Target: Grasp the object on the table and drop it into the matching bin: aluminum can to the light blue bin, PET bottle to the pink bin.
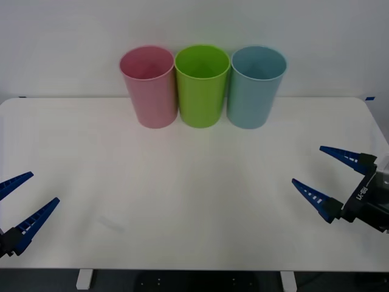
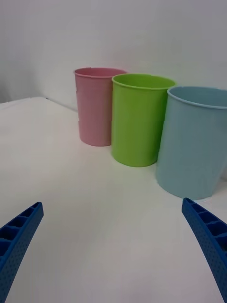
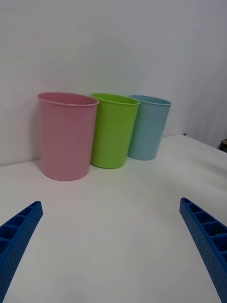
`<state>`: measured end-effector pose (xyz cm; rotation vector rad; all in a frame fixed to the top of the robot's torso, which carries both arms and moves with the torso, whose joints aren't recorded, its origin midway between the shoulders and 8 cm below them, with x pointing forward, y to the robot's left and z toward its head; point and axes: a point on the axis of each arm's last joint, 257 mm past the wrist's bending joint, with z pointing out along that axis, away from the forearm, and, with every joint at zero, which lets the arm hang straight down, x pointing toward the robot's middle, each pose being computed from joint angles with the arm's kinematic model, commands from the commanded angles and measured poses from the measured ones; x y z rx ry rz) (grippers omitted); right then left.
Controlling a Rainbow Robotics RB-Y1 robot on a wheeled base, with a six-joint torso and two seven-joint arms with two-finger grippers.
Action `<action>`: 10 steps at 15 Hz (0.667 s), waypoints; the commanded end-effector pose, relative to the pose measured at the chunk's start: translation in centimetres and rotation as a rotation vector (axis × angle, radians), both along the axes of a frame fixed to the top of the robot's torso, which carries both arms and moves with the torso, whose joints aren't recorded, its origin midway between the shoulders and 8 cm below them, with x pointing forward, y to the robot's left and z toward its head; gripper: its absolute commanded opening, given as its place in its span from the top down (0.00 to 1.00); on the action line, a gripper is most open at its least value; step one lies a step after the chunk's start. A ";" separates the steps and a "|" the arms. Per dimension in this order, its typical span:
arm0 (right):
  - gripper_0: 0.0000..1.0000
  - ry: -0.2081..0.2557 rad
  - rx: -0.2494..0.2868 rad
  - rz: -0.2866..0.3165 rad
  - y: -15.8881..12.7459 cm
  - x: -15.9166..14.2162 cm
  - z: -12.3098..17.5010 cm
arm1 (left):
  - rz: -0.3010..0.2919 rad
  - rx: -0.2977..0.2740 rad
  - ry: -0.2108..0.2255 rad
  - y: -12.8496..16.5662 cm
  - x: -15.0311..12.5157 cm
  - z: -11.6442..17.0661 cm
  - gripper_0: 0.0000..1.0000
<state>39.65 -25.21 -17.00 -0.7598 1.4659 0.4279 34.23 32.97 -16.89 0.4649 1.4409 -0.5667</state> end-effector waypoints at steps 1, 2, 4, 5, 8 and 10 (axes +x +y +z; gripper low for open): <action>0.00 0.005 -0.028 0.014 -1.1 -2.5 -1.3 | 0.000 0.000 0.000 0.0 0.0 0.0 0.00; 0.00 0.019 -0.023 0.021 -1.4 -3.5 -1.7 | 0.000 0.000 0.000 0.0 0.0 0.0 0.00; 0.00 0.048 -0.025 0.028 -2.1 -5.0 -2.4 | 0.000 0.000 0.000 0.0 0.0 0.0 0.00; 0.00 0.061 -0.024 0.029 -2.3 -5.6 -2.7 | 0.000 0.000 0.000 0.0 0.0 0.0 0.00; 0.00 0.087 -0.023 0.030 -2.5 -6.4 -3.5 | 0.000 0.000 0.000 0.0 0.0 0.0 0.00; 0.00 0.092 -0.021 0.035 -2.3 -6.5 -3.7 | 0.000 0.000 0.000 0.0 0.0 0.0 0.00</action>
